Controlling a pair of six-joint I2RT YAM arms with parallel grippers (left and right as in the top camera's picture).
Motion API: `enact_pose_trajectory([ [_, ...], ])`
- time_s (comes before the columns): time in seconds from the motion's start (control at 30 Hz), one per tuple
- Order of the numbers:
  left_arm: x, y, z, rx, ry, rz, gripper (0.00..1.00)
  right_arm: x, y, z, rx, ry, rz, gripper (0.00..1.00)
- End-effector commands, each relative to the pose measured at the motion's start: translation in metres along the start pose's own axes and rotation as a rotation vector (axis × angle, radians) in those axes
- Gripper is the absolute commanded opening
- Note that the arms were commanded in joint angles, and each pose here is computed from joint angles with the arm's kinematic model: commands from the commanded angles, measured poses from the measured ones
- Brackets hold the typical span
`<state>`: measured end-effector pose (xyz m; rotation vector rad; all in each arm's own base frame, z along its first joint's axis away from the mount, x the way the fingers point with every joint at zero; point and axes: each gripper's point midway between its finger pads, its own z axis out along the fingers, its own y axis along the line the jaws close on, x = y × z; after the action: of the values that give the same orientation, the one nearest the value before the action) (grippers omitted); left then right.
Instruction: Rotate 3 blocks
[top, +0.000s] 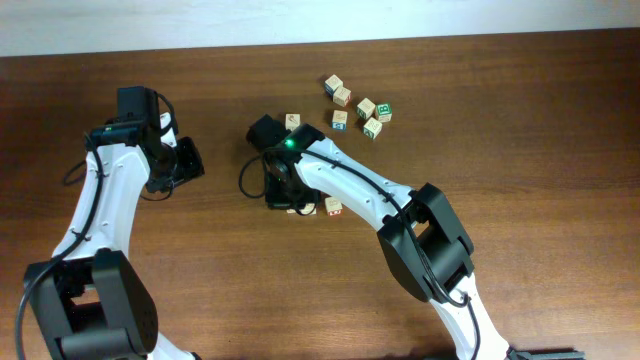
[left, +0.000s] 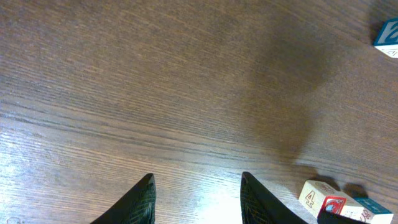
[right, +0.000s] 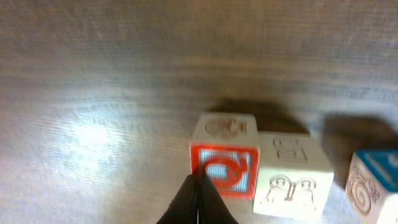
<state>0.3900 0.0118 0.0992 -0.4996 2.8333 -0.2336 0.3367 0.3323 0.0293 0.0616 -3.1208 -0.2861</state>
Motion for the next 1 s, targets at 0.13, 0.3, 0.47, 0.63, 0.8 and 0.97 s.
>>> enact_pose_trajectory([
  [0.13,-0.004,-0.003,-0.009,0.003,-0.021,0.008,0.41,0.012,-0.012,0.005,0.036,0.064,-0.034,0.05],
  [0.3,-0.004,-0.003,-0.009,0.003,-0.021,0.008,0.41,-0.008,0.001,-0.026,-0.016,-0.008,-0.107,0.1],
  [0.47,-0.004,-0.003,-0.009,0.003,-0.021,0.008,0.41,-0.026,0.005,-0.058,-0.038,-0.061,-0.16,0.12],
  [0.63,-0.004,-0.003,-0.009,0.003,-0.022,0.008,0.41,-0.055,-0.002,-0.06,0.002,-0.171,-0.251,0.11],
  [0.8,-0.004,-0.003,-0.009,0.003,-0.022,0.008,0.34,-0.065,-0.001,-0.039,0.016,-0.196,-0.303,0.05],
  [0.97,-0.004,-0.003,-0.009,0.003,-0.022,0.008,0.21,-0.069,-0.003,-0.02,0.026,-0.185,-0.301,0.05],
])
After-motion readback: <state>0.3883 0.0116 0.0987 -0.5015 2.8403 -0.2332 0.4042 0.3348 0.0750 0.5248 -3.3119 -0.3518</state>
